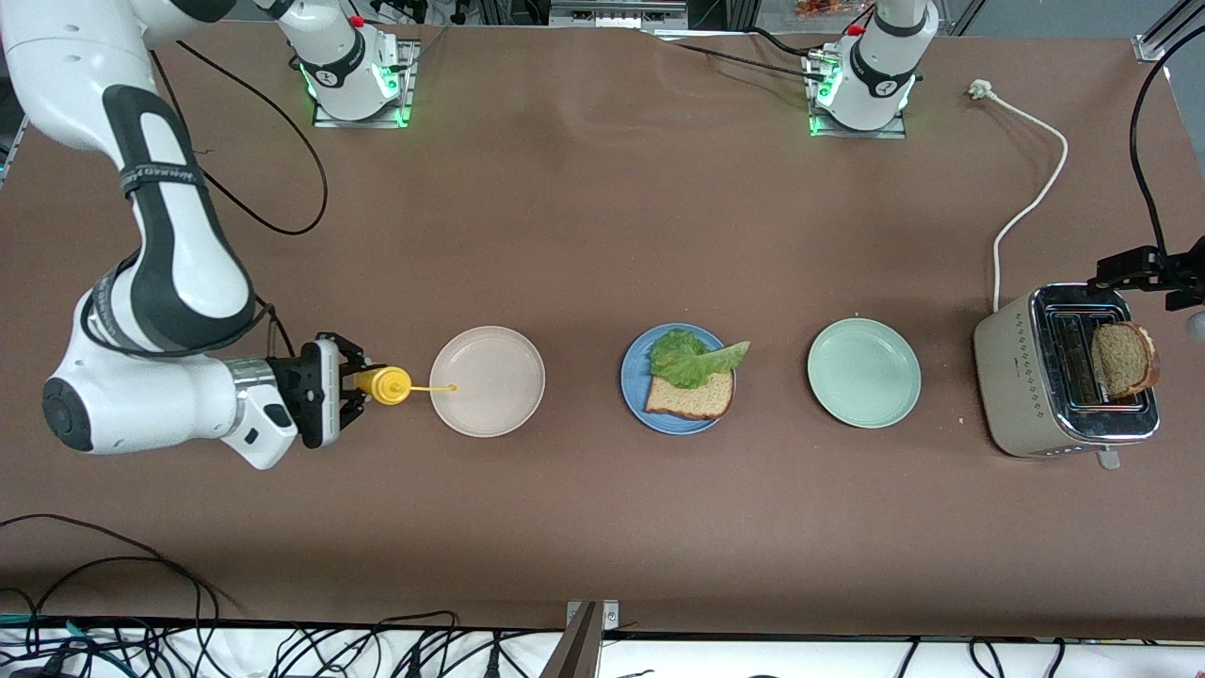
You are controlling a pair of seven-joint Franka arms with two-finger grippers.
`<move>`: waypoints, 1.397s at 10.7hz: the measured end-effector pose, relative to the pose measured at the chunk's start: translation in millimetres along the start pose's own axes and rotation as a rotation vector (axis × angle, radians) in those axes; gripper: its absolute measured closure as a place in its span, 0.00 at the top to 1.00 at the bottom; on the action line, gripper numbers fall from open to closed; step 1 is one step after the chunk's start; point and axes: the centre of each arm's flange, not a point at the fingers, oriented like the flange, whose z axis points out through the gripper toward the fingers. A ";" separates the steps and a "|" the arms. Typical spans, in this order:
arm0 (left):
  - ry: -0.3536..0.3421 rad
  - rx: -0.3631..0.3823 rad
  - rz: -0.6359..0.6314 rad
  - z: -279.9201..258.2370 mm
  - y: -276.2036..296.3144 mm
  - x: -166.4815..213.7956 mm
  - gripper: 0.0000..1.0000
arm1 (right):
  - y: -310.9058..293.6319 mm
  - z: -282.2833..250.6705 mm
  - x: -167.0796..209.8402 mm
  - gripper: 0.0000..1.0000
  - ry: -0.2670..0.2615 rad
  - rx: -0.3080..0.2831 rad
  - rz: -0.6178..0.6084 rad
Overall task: Make sandwich in blue plate with both arms
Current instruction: 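Carry the mustard bottle back beside the white plate with the right gripper, then lower the mustard with the right gripper while the left gripper grasps toast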
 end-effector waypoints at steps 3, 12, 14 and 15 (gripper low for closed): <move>-0.019 -0.018 -0.069 22.8 -46.8 -5.8 1.00 | 19.8 11.8 -59.4 0.28 0.049 0.027 -0.101; 0.035 -0.017 -0.073 123.9 -143.3 20.1 1.00 | 62.2 104.3 -168.1 0.28 0.280 0.067 -0.263; 0.025 -0.025 -0.072 147.8 -152.3 25.1 1.00 | 67.8 115.9 -176.5 0.28 0.299 0.046 -0.286; 0.015 -0.031 -0.071 157.2 -153.9 26.8 0.95 | 69.7 119.2 -179.4 0.28 0.304 0.036 -0.294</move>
